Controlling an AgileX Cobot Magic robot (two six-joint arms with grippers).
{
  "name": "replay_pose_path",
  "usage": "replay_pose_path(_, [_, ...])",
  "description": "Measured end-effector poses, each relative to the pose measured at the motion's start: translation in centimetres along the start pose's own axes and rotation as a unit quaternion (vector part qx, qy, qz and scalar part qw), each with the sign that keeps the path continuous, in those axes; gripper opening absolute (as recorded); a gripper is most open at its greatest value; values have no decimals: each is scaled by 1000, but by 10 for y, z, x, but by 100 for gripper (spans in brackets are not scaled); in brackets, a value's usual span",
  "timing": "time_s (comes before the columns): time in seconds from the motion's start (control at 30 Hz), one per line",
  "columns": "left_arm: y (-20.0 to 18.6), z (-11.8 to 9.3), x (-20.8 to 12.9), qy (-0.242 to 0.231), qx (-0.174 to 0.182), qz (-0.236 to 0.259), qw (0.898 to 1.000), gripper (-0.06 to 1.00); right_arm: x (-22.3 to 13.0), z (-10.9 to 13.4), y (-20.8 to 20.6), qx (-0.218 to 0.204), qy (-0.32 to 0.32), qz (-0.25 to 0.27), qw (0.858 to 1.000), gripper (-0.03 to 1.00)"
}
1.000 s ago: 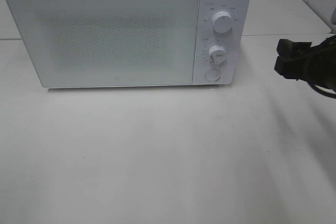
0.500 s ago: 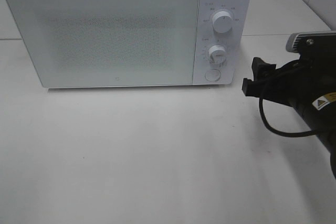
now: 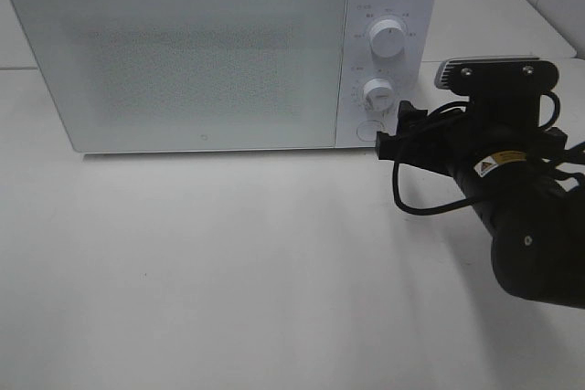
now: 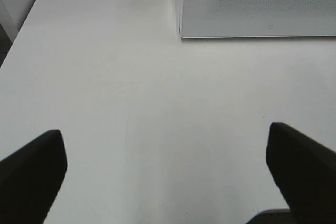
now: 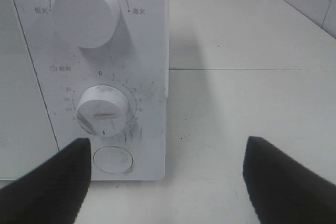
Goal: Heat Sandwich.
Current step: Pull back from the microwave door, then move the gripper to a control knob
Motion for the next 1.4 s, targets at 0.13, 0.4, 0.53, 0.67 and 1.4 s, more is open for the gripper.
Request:
replay_pose_path(0.13, [0,0,0,0,0,0,1000,97,0,7,10,1,-2,-4,1000,77])
replay_pose_path(0.4, [0,0,0,0,0,0,1000,97,0,20,27,3,2,-13,1000,77])
replay_pose_path(0.53, [0,0,0,0,0,0,1000,97,2,27,35,5,6,-18,1000,77])
replay_pose_path(0.67, [0,0,0,0,0,0,1000,97,0,32,43,5,0,-21,1000,77])
replay_pose_path(1.4, [0,0,0,0,0,0,1000,97,-19,52,73,8,5,0,1000,76])
Point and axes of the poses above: a point on each arm's last joint axis where the gripper is mounted, y pointing out along that axis toward the gripper, z along the wrist's bending axis when the last joint is at zero, x = y × z, the point moved 10 cm from there along y, pointing out along that axis toward the gripper, and after that the axes turned 9 degrees about y, right-handed, at the moved point
